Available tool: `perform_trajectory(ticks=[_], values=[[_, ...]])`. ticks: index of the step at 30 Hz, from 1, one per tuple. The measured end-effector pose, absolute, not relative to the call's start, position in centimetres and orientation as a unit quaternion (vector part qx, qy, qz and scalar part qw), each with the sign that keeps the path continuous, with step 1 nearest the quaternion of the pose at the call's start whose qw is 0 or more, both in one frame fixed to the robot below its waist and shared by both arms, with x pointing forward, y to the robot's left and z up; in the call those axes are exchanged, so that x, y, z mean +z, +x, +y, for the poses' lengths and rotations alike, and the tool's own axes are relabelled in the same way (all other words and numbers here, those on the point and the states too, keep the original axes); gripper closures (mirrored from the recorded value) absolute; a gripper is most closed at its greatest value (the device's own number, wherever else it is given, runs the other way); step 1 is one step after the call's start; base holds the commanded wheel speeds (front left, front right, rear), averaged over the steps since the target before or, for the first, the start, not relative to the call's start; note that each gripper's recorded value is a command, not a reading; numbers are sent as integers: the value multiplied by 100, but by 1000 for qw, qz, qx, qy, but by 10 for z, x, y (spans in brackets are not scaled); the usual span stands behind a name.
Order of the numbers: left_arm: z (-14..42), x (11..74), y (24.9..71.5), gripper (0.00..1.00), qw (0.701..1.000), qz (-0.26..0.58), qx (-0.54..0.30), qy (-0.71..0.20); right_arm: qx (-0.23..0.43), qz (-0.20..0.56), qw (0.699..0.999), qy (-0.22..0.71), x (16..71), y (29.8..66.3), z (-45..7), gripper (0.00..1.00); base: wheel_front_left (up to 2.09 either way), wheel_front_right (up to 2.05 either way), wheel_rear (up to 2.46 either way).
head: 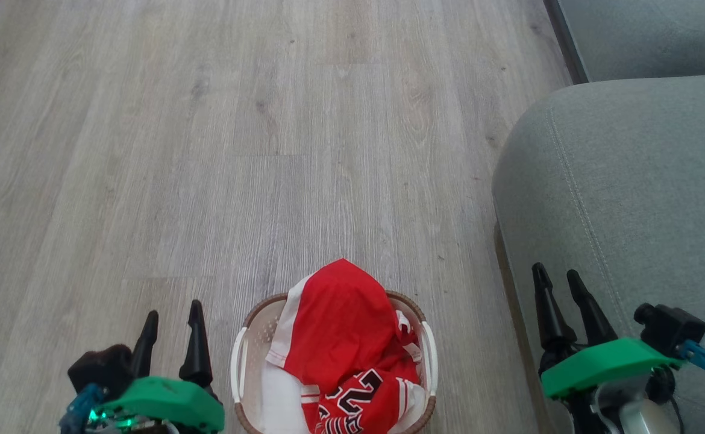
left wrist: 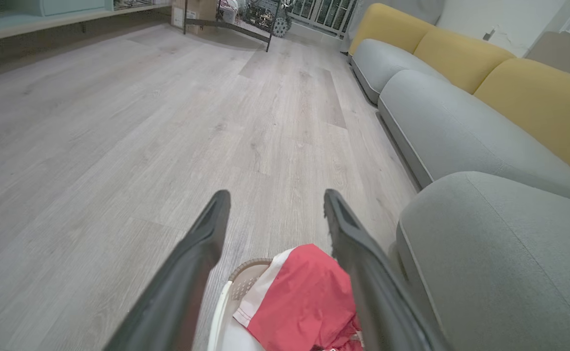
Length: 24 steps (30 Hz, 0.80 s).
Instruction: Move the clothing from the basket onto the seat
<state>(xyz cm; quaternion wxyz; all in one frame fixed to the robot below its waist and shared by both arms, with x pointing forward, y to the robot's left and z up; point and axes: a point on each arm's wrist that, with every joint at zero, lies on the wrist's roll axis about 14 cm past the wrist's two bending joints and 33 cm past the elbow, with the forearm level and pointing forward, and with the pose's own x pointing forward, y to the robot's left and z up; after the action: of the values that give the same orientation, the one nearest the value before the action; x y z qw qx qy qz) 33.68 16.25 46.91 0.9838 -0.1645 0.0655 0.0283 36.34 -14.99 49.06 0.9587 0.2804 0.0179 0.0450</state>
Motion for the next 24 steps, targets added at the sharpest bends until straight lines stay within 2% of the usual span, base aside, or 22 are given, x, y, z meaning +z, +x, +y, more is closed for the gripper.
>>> perform_trajectory(ticks=[24], values=[[163,484,328,0,999,13,24,-46,91,-17,985,147,503,362,-129,0,0,0,0]])
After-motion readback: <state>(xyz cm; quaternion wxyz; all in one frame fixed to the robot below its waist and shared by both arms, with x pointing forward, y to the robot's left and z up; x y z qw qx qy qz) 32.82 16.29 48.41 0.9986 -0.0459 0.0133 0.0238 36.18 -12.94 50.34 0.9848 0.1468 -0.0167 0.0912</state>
